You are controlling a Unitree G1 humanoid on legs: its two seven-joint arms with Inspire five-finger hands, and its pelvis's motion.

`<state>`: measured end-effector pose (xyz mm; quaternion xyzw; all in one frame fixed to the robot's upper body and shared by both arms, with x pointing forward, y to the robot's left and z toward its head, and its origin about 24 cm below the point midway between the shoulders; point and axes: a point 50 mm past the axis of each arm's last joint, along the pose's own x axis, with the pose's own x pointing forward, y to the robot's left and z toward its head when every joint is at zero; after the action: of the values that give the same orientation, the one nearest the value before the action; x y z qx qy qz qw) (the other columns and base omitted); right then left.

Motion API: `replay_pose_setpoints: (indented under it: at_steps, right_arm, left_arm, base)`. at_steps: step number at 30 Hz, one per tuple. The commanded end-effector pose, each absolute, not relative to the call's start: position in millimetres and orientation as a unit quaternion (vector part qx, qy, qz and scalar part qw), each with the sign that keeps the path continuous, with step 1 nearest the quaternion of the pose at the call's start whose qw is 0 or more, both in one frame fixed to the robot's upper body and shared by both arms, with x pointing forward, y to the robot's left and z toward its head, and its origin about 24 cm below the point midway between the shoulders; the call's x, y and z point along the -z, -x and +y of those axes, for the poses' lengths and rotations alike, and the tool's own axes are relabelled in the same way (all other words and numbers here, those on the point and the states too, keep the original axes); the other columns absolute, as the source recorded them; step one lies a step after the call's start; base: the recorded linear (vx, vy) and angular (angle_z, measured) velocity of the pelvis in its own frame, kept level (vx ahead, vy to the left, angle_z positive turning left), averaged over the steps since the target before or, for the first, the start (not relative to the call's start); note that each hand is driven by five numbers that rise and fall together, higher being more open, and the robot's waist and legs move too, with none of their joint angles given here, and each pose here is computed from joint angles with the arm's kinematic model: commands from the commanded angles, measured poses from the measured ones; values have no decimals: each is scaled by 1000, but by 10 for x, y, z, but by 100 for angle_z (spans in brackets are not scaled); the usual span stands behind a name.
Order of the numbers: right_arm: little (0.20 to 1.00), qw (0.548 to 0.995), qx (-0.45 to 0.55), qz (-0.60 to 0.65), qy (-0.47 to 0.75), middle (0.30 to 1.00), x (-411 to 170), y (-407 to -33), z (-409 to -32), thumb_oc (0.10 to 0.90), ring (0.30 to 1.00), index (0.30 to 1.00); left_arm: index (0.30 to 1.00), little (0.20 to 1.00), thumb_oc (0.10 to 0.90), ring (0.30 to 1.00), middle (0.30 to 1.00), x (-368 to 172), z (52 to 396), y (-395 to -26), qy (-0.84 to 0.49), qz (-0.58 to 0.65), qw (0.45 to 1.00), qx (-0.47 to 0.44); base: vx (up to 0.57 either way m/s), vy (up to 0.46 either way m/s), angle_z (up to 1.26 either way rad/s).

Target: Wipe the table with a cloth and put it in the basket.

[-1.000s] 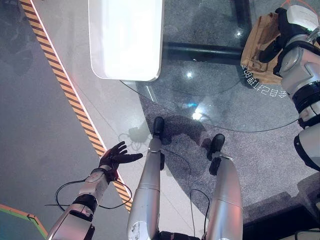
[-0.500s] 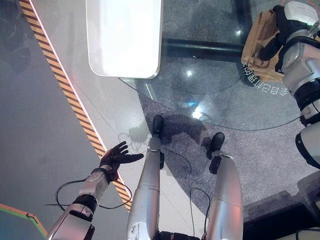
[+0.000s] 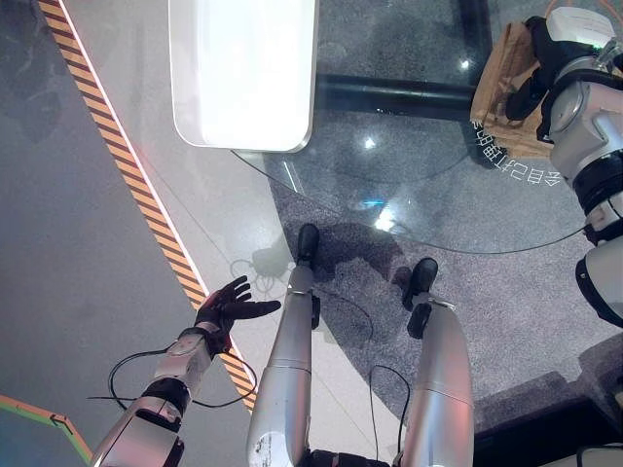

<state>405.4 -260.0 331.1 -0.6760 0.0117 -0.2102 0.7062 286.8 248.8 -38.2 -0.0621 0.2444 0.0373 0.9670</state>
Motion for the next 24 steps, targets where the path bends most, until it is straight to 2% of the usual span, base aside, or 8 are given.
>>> replay_pose_setpoints:
  at_steps: [1,24]
  right_arm:
    - [200,655,261,13,709,300,-3644,-3888,-2817,100,300,300]
    - [200,651,258,1,714,300,-3643,-3898,-2791,100,300,300]
  left_arm:
    - [900,900,800,900,900,442,2732,-2681,46,258,963,-61]
    - [900,900,800,900,900,451,2727,-2670,48,256,964,-59]
  base:
    - [0,0,0]
    - [0,0,0]
